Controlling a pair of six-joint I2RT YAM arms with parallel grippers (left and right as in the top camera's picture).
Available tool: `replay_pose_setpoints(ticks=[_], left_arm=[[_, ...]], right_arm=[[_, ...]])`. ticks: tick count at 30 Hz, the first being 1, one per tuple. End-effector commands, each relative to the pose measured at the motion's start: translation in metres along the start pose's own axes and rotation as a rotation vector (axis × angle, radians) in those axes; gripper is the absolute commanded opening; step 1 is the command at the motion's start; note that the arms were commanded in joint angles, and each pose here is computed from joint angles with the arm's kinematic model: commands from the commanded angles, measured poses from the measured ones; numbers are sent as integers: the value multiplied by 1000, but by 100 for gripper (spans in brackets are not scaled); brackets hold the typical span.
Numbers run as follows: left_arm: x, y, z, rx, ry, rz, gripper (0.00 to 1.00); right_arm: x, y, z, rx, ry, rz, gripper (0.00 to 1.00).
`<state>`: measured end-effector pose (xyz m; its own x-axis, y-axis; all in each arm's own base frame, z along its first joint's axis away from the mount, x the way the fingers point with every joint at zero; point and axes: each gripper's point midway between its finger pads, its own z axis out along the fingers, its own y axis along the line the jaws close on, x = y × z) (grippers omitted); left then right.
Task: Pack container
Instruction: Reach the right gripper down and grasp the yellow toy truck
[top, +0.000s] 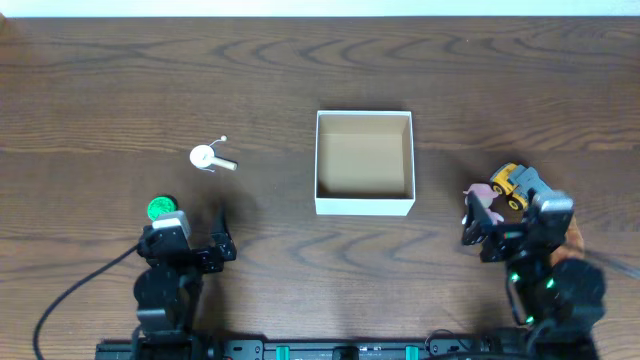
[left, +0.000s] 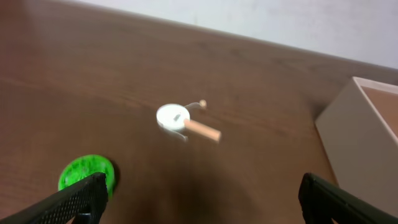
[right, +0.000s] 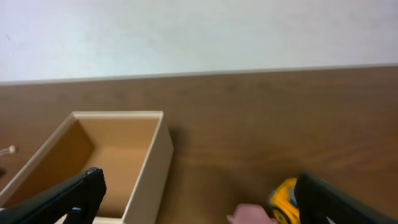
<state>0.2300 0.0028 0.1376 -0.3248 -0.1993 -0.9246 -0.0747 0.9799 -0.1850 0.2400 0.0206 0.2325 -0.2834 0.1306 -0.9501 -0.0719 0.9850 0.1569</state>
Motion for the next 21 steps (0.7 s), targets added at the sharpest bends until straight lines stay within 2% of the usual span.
replay_pose_setpoints(ticks=[1, 8, 14, 18, 21], left_arm=[[-41, -10, -16, 12, 2, -41, 98], [-66, -15, -16, -34, 208, -56, 98], [-48, -12, -9, -97, 469, -83, 98], [-31, -11, -2, -107, 574, -88, 98], [-24, -18, 1, -67, 611, -103, 98]], right_arm=[[-18, -6, 11, 35, 97, -31, 99], [-33, -33, 48, 120, 445, 10, 99], [-21, -77, 64, 165, 812, 1, 99], [-15, -108, 71, 185, 949, -58, 99], [0, -116, 77, 117, 1020, -170, 99]])
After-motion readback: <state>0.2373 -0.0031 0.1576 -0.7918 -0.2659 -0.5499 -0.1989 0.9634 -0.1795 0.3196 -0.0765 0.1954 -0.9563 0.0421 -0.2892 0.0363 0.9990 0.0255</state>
